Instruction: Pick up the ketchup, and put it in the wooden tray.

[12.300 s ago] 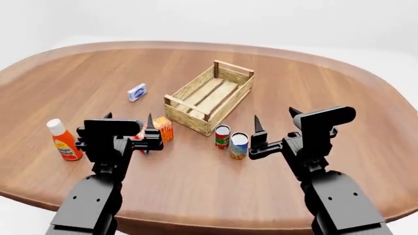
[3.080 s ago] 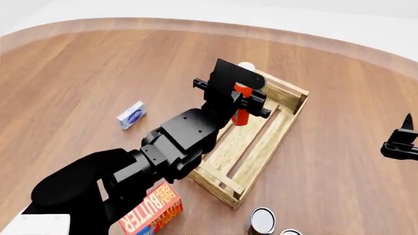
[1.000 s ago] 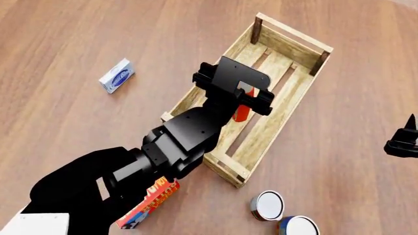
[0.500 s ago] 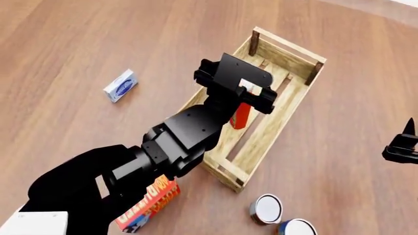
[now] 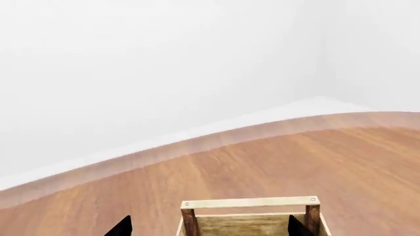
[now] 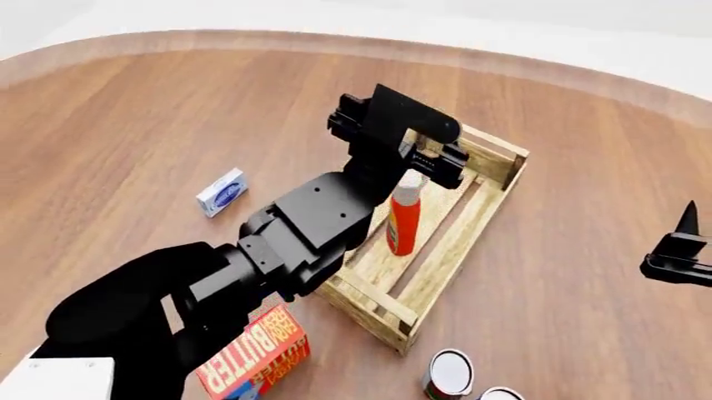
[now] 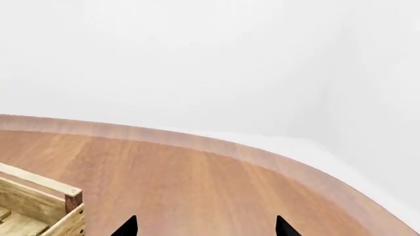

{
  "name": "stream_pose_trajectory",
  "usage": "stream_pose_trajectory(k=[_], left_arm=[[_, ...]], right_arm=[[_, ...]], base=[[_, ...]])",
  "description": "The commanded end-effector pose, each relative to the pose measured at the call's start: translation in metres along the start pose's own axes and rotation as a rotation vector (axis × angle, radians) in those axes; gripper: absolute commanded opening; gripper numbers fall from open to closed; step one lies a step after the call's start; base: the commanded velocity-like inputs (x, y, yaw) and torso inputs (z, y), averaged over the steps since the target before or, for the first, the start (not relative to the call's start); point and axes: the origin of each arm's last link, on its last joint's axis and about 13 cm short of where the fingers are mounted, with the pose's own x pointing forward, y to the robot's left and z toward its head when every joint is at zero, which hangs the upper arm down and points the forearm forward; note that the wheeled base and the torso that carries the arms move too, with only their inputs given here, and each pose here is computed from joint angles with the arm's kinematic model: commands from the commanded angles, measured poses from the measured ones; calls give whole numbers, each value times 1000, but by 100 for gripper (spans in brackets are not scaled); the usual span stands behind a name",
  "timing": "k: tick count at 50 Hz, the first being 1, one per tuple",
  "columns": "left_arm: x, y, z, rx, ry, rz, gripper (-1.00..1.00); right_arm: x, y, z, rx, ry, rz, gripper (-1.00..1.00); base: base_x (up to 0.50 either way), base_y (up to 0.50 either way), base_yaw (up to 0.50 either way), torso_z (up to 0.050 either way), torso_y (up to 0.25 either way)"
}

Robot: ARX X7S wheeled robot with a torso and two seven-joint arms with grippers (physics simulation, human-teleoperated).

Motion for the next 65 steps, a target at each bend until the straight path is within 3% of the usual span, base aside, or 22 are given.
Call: stream_pose_trajectory(k=[1,14,29,32,38,47,52,58,65], left_arm=[[3,4,7,-8,-22,-10,100],[5,9,16,-34,-53,-25,100],[-31,37,30,-86,-93,10,100],[-41,44,33,-97,-117,37,100],[-73,59,34,-141,-151,119,100],[-123,81,11,-203,-127,301,100],[-152,90,-5,-249,-100,455,100],[-180,96,-15,-245,-101,594,100],[-203,98,-16,-250,-92,685,100]], right_arm=[[-6,9,6,3,-16,19,100],[-30,18,21,6,-31,48,100],[-59,38,49,14,-48,97,100],[-76,44,63,13,-54,109,100],[-81,58,79,2,-67,155,100],[-53,76,80,-30,-102,248,100],[-36,88,76,-29,-125,304,100],[-22,99,73,-27,-149,360,100],[-17,106,67,1,-159,394,100]], base=[[0,0,0,-27,248],[0,0,0,-26,247],[0,0,0,-26,247],[0,0,0,-27,247],[0,0,0,-26,247],[0,0,0,-26,247],[0,0,0,-27,231],[0,0,0,-24,196],[0,0,0,-8,47]])
